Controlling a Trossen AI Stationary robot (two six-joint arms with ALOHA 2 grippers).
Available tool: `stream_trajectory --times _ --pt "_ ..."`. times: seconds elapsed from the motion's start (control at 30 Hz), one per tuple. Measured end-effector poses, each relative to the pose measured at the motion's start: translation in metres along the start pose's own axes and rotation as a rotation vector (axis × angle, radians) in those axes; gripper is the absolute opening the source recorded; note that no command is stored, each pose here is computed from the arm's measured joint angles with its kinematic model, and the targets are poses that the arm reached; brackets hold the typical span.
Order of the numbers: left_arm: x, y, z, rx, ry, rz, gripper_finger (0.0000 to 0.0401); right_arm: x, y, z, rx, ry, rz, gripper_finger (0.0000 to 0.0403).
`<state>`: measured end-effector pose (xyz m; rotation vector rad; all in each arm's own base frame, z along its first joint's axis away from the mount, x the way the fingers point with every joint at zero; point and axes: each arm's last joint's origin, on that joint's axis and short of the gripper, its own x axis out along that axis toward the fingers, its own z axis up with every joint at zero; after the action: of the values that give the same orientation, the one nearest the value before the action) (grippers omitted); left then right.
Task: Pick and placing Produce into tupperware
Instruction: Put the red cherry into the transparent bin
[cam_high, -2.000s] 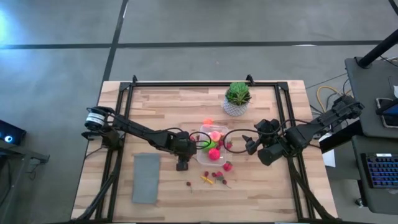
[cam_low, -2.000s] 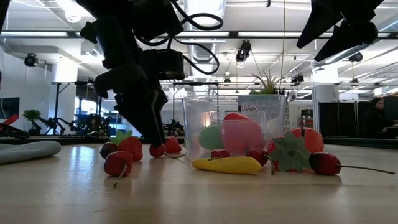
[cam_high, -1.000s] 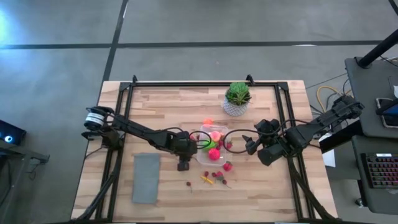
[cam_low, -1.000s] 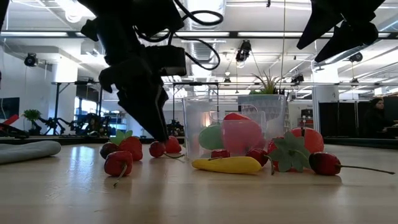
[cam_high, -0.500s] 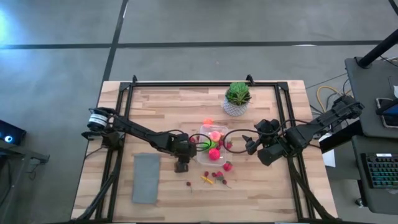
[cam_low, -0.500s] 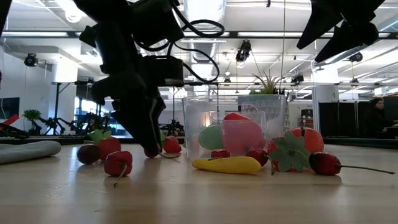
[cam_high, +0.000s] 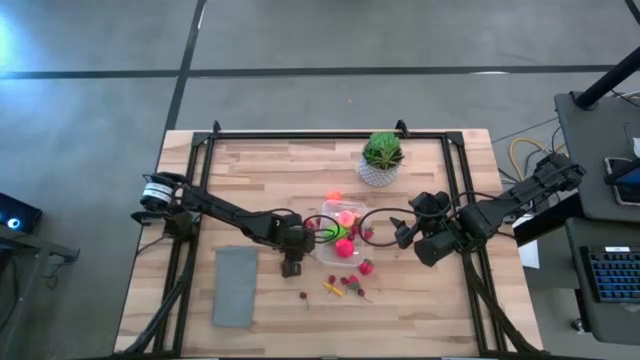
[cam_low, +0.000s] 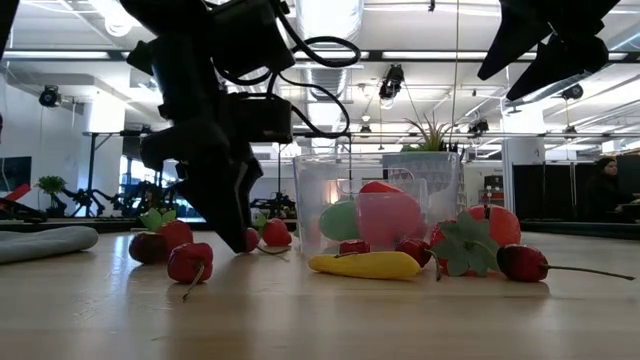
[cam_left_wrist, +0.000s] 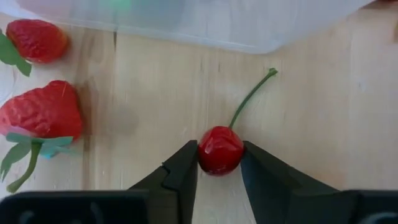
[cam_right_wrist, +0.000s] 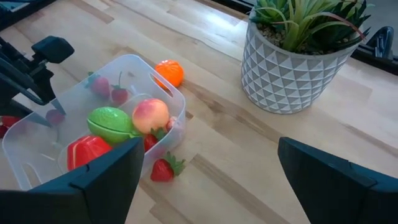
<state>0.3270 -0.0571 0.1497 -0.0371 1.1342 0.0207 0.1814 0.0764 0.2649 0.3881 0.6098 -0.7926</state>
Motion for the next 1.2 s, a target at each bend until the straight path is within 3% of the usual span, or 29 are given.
stream_trajectory --times 0.17,0.37,0.63,0.77,0.87,0.97,1.07,1.2 --pt "0.000 0.000 0.002 -0.001 -0.010 -0.001 0.0064 0.000 0.000 0.000 -0.003 0.000 0.000 0.0361" --pt "-0.006 -0.001 0.006 -0.001 -0.029 -0.001 0.0068 0.000 0.000 0.000 -0.002 0.000 0.000 0.0361" --pt "-0.062 0.003 0.026 0.025 -0.155 0.091 0.0074 0.000 0.000 0.000 -0.002 0.002 0.001 0.0361" --pt "-0.094 0.008 0.033 0.039 -0.287 0.194 0.0074 0.000 0.000 0.000 0.002 0.004 0.002 0.0361" --pt "-0.106 0.013 0.044 0.050 -0.419 0.212 0.0074 0.000 0.000 0.000 0.002 0.004 0.002 0.0361" --pt "-0.099 0.020 0.055 0.034 -0.476 0.161 0.0075 0.000 0.000 0.000 0.001 0.004 0.001 0.0361" --pt "-0.073 0.027 0.056 0.026 -0.401 0.134 0.0075 0.000 0.000 0.000 0.002 0.007 0.004 0.0361" --pt "-0.050 0.032 0.065 -0.081 -0.358 0.071 0.0080 0.000 0.000 -0.001 0.006 0.037 0.012 0.0361"
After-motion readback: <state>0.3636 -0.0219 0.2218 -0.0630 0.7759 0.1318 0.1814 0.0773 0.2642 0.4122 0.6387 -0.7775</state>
